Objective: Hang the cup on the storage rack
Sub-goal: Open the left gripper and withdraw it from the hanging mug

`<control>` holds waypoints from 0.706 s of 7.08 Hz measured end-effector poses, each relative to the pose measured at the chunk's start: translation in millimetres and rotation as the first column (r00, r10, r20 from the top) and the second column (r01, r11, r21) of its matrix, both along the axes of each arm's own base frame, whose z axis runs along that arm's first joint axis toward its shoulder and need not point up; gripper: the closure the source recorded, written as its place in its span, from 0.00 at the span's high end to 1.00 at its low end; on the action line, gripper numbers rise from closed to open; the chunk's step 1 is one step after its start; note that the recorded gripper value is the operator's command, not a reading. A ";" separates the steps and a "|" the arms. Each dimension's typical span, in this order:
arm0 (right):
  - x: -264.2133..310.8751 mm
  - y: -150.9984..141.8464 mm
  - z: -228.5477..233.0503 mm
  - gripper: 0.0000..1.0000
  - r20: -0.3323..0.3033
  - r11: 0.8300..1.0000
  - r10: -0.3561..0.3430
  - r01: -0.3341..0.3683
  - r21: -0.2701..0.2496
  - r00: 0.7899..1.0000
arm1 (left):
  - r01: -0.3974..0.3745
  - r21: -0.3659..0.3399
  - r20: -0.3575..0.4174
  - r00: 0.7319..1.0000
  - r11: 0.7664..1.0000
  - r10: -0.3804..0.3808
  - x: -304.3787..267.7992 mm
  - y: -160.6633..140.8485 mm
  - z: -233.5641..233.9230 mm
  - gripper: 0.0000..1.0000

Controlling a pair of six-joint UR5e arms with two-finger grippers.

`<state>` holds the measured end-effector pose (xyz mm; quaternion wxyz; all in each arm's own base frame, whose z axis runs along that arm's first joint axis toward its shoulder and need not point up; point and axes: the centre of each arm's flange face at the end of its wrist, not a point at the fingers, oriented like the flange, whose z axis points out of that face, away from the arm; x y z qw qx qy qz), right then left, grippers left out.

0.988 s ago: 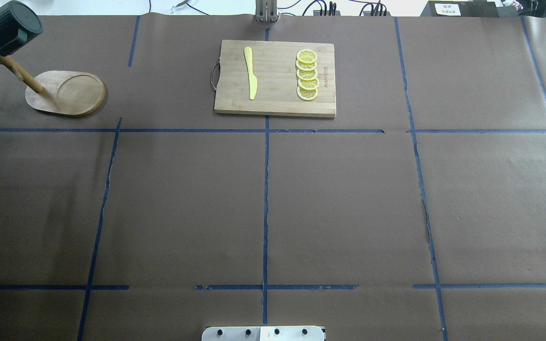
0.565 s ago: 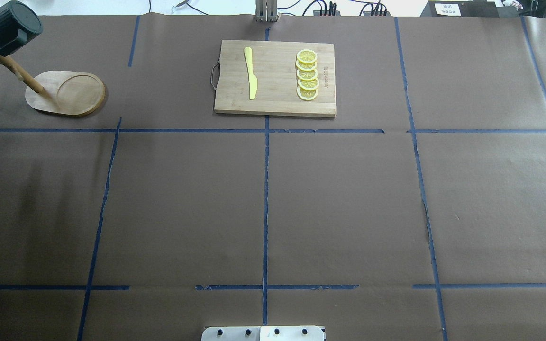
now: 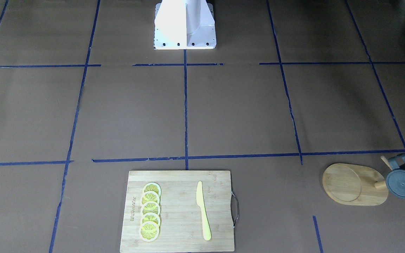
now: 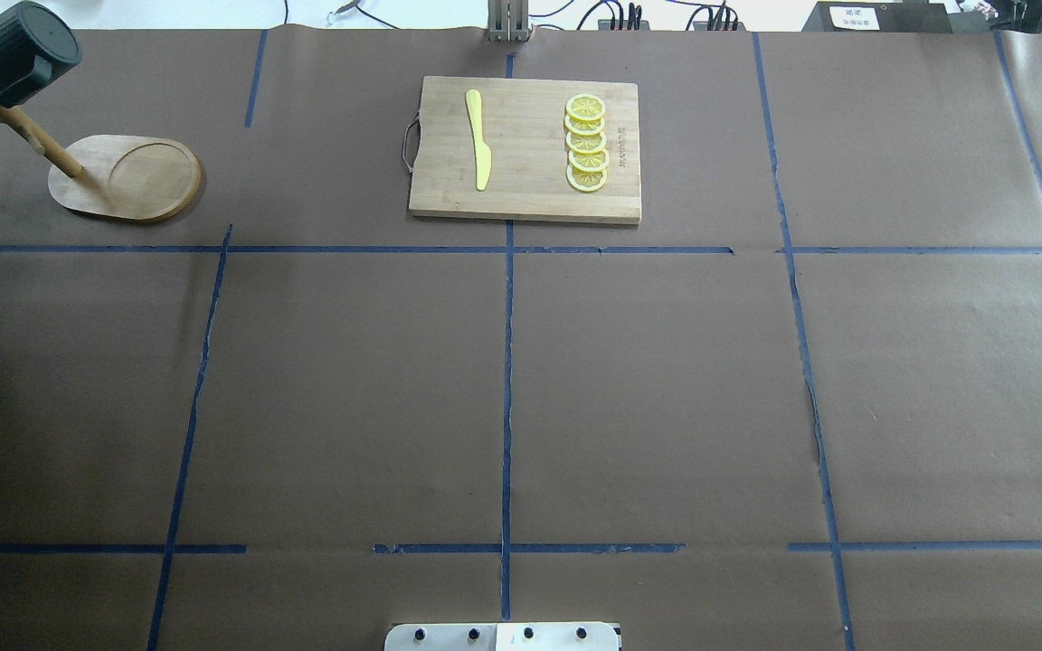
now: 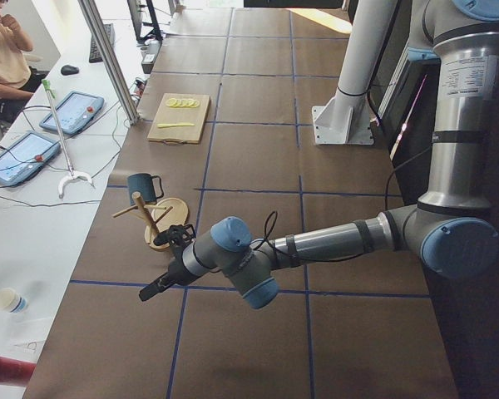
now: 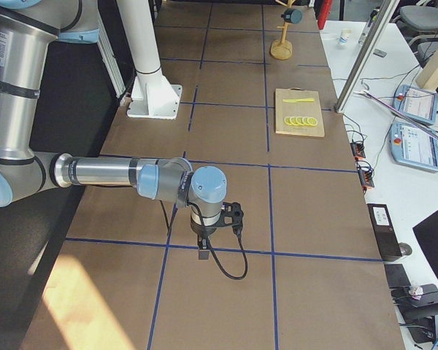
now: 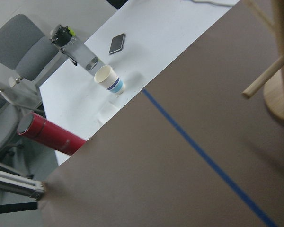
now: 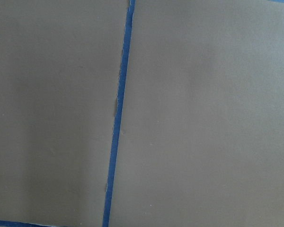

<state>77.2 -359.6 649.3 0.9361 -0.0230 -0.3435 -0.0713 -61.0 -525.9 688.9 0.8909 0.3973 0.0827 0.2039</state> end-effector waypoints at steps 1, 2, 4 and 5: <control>0.0 0.3 0.2 1.00 0.000 1.000 0.000 0.000 -0.001 1.000 | -0.010 -0.060 0.119 0.993 0.998 0.017 -8.8 -10.7 5.3 1.00; 0.0 0.3 0.2 1.00 0.000 1.000 0.000 0.000 -0.001 1.000 | -0.020 -0.140 0.199 0.979 0.990 0.048 -15.2 -26.1 1.8 1.00; 0.0 -0.4 -0.3 1.00 0.000 1.000 0.000 0.000 0.001 1.000 | -0.015 -0.351 0.190 0.978 0.936 0.087 -24.2 -46.7 -17.0 1.00; 0.0 -0.9 -0.6 1.00 0.000 1.000 0.000 0.000 0.002 1.000 | -0.034 -0.463 0.069 0.995 0.886 0.074 -24.7 -42.3 -16.6 1.00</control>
